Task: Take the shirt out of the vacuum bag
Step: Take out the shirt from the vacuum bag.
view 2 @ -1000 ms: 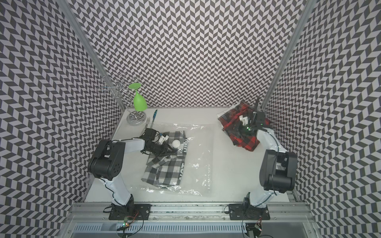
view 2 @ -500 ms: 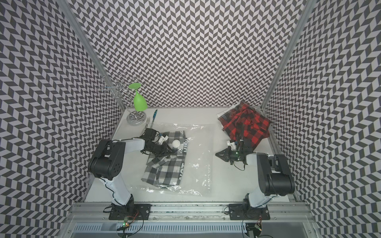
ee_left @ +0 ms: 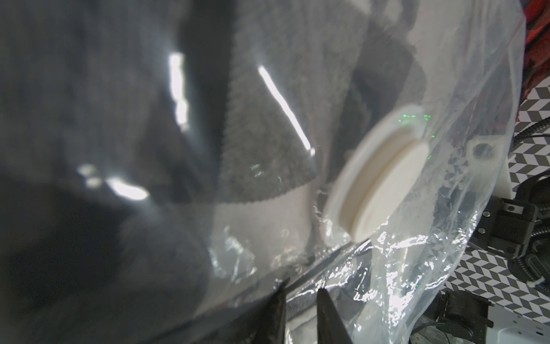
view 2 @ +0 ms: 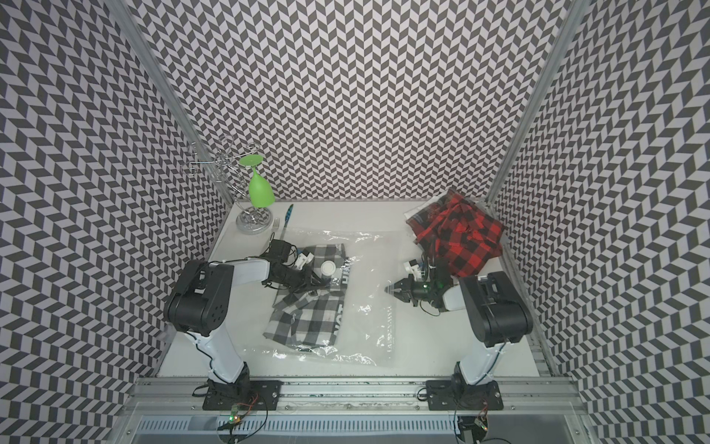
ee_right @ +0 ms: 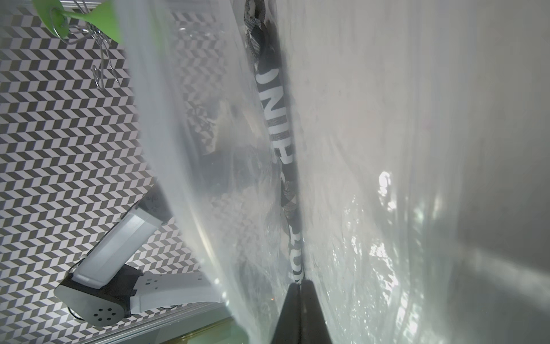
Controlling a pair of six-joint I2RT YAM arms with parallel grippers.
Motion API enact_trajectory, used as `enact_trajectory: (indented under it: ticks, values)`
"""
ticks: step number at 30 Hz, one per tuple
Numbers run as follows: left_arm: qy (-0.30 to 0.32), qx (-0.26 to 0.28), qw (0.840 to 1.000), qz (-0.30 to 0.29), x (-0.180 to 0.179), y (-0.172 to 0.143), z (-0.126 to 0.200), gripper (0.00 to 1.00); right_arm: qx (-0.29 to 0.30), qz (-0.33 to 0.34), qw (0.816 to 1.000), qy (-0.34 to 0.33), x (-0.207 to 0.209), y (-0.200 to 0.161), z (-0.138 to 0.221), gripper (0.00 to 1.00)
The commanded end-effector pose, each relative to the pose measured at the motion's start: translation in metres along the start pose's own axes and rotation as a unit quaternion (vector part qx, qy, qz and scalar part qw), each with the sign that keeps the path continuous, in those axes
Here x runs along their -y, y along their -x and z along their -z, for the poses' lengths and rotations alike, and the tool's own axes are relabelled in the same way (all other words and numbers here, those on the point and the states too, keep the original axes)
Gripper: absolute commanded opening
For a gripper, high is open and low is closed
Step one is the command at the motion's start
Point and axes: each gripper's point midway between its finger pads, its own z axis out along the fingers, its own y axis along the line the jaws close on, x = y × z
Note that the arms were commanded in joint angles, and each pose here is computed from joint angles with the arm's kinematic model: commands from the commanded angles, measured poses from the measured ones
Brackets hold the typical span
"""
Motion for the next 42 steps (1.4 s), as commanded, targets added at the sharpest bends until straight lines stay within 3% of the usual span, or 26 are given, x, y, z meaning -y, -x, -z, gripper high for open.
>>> enact_trajectory:
  ticks: [1, 11, 28, 42]
  values:
    - [0.066, -0.041, 0.996, 0.047, -0.037, -0.033, -0.009, 0.23, -0.004, 0.056, 0.998, 0.031, -0.018, 0.002, -0.013, 0.00]
    - [0.041, -0.046, 0.997, 0.038, -0.026, -0.034, -0.012, 0.23, -0.028, 0.088, 0.995, 0.036, -0.022, -0.010, -0.046, 0.06]
    - [0.009, -0.040, 0.999, 0.020, -0.002, -0.027, -0.011, 0.23, -0.052, 0.119, 0.991, 0.024, -0.029, -0.004, -0.097, 0.41]
    - [-0.005, -0.040, 0.999, 0.017, 0.006, -0.028, -0.011, 0.24, -0.050, 0.102, 0.994, -0.008, -0.013, 0.002, -0.124, 0.47]
